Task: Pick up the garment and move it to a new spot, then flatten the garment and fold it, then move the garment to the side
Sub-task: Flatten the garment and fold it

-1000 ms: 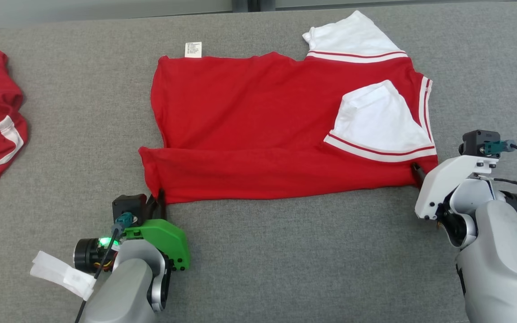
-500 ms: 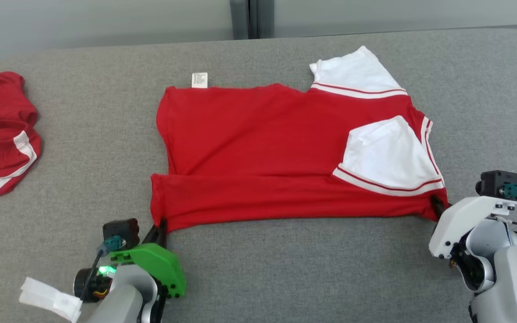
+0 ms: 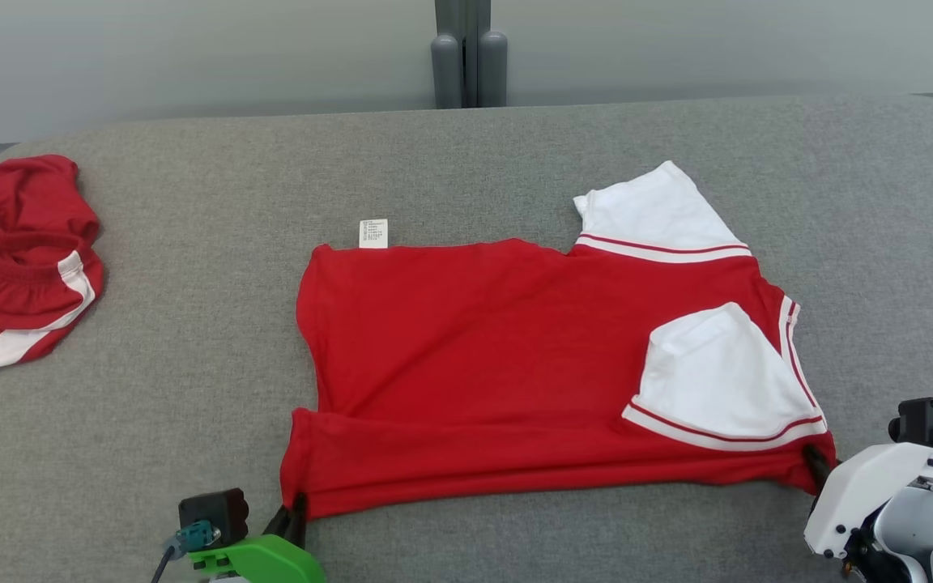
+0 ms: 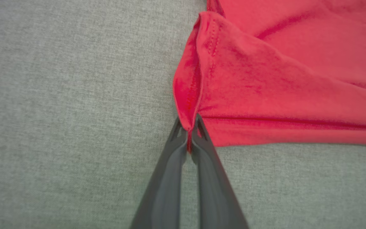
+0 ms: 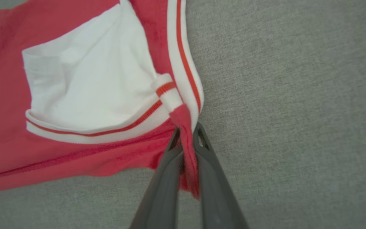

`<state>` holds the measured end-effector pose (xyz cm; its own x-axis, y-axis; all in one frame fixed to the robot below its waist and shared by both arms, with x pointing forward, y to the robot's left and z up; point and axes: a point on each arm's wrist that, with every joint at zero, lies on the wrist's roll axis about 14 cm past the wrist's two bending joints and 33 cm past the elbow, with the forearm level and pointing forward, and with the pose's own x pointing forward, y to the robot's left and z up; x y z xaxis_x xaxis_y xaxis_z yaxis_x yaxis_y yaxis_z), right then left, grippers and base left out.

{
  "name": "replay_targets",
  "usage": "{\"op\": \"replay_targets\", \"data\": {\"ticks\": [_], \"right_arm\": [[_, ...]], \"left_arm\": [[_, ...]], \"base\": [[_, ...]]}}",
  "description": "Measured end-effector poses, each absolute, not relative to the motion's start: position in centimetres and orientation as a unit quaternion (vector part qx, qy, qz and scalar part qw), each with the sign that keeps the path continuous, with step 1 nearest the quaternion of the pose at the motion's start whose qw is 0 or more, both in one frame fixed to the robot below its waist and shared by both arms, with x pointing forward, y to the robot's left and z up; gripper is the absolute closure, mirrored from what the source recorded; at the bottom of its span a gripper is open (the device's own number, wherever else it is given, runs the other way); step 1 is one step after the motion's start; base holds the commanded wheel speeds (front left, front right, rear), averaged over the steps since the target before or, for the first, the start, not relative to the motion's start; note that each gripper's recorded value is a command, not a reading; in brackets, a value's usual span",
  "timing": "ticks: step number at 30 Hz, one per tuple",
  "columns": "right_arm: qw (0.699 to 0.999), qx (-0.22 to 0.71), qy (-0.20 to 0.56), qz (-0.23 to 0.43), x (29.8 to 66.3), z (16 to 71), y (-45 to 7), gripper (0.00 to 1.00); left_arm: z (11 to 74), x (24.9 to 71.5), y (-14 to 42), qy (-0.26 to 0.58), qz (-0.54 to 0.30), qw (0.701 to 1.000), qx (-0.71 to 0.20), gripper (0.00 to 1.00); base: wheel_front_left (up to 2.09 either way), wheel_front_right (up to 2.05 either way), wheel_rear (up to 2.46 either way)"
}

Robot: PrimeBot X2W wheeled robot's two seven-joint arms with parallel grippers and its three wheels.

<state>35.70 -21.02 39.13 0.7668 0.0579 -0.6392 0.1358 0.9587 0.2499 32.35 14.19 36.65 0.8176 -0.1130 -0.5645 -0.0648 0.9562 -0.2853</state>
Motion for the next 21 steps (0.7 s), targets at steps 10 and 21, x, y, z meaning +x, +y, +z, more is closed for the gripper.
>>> {"op": "replay_targets", "data": {"ticks": [10, 21], "right_arm": [[0.939, 0.134, 0.315, -0.022, 36.3, 40.0, -21.2, 0.0], [0.97, 0.069, 0.231, 0.007, 44.0, 49.2, -21.4, 0.0]], "left_arm": [[37.9, 32.5, 16.2, 0.272, 0.014, 0.951, -0.145, 0.0], [43.1, 38.7, 17.3, 0.227, -0.006, 0.963, -0.142, 0.0]], "base": [[0.0, 0.0, 0.0], [0.0, 0.0, 0.0]]}}
